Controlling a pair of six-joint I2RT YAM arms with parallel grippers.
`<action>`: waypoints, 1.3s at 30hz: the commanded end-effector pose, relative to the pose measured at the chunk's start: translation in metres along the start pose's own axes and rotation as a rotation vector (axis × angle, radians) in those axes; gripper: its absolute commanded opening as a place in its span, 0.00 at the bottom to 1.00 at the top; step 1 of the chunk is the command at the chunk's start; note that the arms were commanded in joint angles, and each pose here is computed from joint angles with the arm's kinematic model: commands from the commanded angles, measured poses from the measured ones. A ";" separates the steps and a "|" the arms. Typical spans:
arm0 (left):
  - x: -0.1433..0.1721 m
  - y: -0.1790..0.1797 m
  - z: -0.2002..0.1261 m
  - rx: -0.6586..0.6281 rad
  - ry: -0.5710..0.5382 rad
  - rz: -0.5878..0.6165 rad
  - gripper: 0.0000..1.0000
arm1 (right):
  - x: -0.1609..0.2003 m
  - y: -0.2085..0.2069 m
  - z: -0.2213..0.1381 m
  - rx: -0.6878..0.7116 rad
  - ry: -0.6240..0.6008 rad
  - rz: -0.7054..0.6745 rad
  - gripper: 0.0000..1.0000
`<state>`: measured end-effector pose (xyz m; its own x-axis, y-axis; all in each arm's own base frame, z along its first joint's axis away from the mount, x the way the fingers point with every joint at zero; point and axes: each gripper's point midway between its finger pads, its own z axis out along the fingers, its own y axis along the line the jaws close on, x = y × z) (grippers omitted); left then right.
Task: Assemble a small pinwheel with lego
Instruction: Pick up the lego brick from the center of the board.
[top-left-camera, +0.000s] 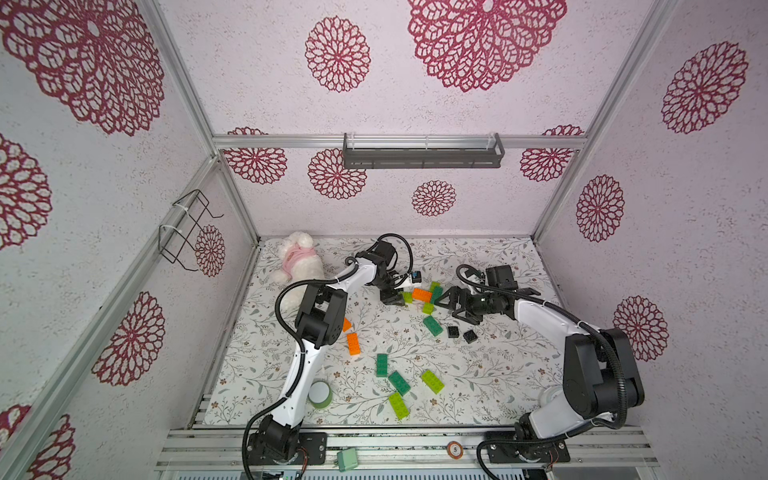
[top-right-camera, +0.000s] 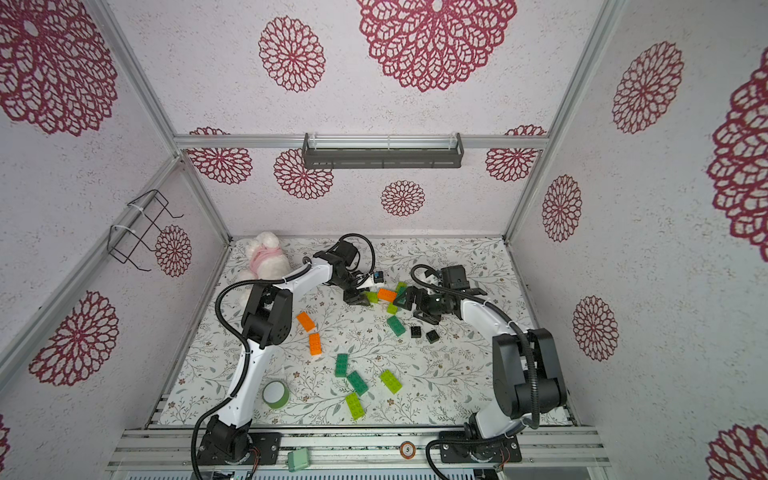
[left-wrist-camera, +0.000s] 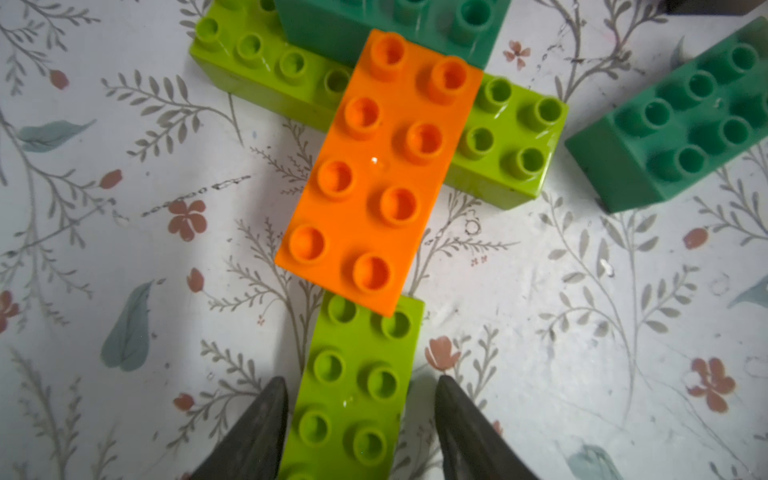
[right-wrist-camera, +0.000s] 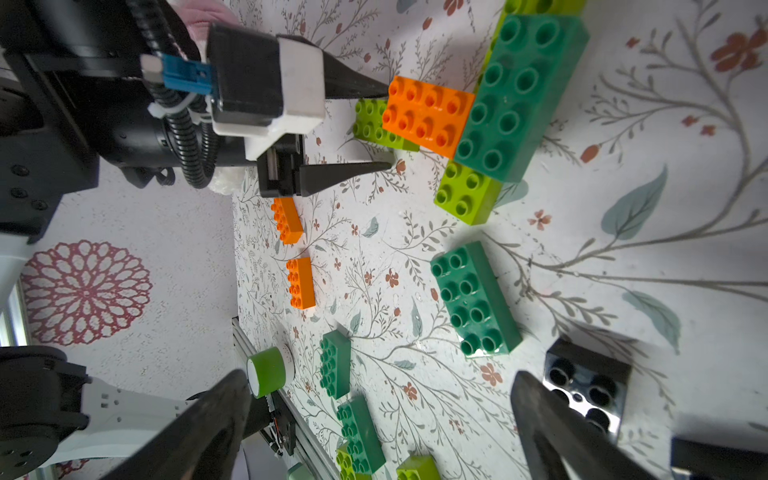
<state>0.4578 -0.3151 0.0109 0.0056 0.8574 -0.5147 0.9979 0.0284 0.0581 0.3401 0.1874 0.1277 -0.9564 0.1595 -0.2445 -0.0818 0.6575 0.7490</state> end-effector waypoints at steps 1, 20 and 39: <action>0.009 -0.010 0.000 0.019 0.045 -0.006 0.58 | -0.004 0.007 -0.010 -0.005 -0.036 -0.043 0.99; 0.006 -0.021 -0.019 0.004 0.023 -0.170 0.34 | -0.047 -0.022 0.014 0.093 -0.127 -0.012 0.99; -0.025 -0.052 -0.043 -0.263 -0.048 -0.810 0.31 | -0.064 -0.009 0.061 -0.007 -0.124 0.000 0.99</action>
<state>0.4049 -0.3050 0.0517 -0.6213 0.5979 -0.5065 0.7396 0.6609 -0.1272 0.4080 0.2056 0.0794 -0.9285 0.2430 -0.2808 -0.0384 0.6892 0.7235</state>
